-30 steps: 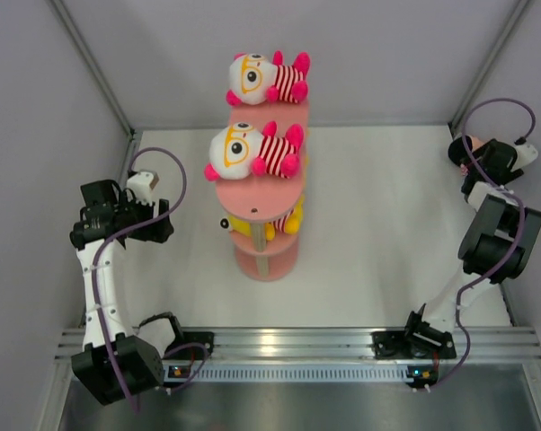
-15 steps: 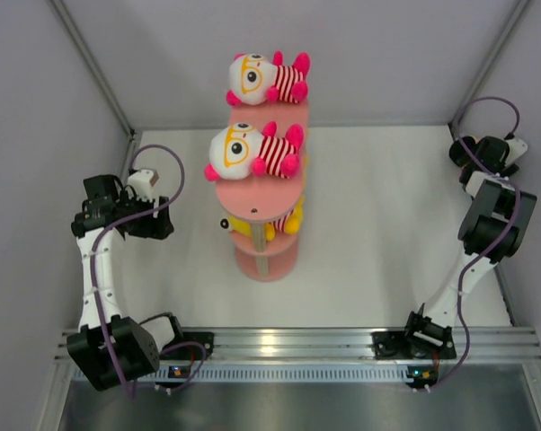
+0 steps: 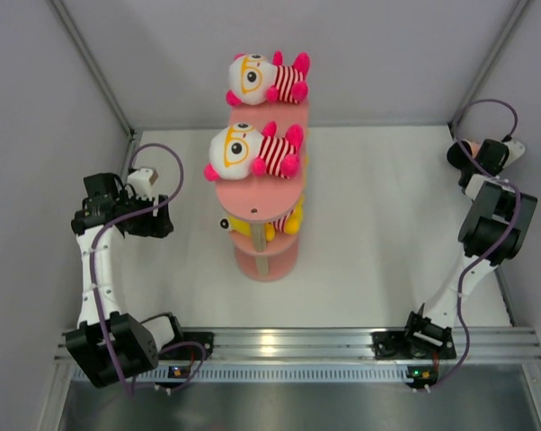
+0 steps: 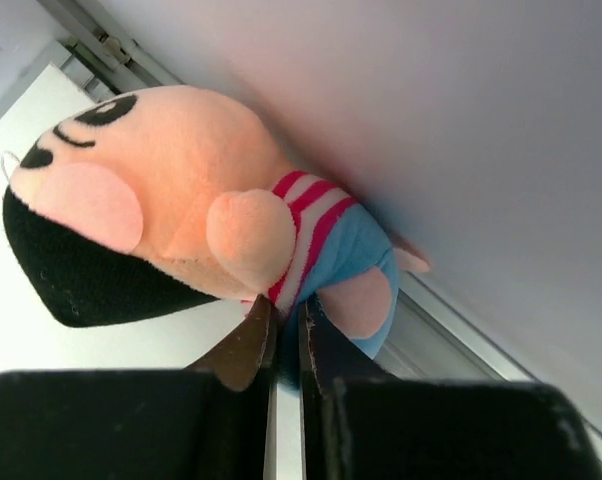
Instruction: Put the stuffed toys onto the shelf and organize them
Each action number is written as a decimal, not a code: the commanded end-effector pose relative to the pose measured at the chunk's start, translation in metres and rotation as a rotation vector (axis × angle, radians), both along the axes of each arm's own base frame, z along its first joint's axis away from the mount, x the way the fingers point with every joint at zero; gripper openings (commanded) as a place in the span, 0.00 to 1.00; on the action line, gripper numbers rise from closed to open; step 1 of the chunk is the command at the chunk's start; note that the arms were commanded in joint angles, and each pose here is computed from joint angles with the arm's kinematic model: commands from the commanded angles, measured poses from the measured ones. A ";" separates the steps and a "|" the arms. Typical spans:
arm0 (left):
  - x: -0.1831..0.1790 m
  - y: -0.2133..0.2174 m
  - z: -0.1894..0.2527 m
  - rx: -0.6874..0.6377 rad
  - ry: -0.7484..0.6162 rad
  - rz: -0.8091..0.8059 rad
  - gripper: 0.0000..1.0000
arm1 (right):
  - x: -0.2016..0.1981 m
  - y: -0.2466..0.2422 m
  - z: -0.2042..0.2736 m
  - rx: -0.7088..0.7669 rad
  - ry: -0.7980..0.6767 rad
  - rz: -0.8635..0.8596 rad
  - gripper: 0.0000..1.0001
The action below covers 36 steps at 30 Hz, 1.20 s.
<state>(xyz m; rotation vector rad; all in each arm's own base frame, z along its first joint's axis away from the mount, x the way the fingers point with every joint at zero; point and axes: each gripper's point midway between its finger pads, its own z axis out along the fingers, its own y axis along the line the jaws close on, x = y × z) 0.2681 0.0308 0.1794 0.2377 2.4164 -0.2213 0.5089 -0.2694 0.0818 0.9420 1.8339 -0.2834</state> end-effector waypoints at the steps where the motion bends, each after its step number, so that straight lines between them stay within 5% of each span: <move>1: 0.006 -0.002 0.019 0.017 -0.075 -0.010 0.77 | -0.004 0.010 0.058 -0.036 -0.141 0.027 0.00; 7: -0.002 -0.008 0.023 0.022 -0.110 -0.037 0.77 | -0.046 0.108 0.114 -0.147 -0.228 0.188 0.00; 16: -0.014 -0.013 0.034 0.057 -0.179 -0.062 0.77 | -0.143 0.300 0.084 -0.048 -0.236 0.574 0.00; 25: -0.019 -0.022 0.041 0.032 -0.219 -0.089 0.77 | -0.228 0.376 0.064 -0.060 -0.212 0.796 0.00; 36: -0.028 -0.020 0.046 0.068 -0.251 -0.071 0.78 | -0.286 0.450 0.064 -0.032 -0.338 0.990 0.00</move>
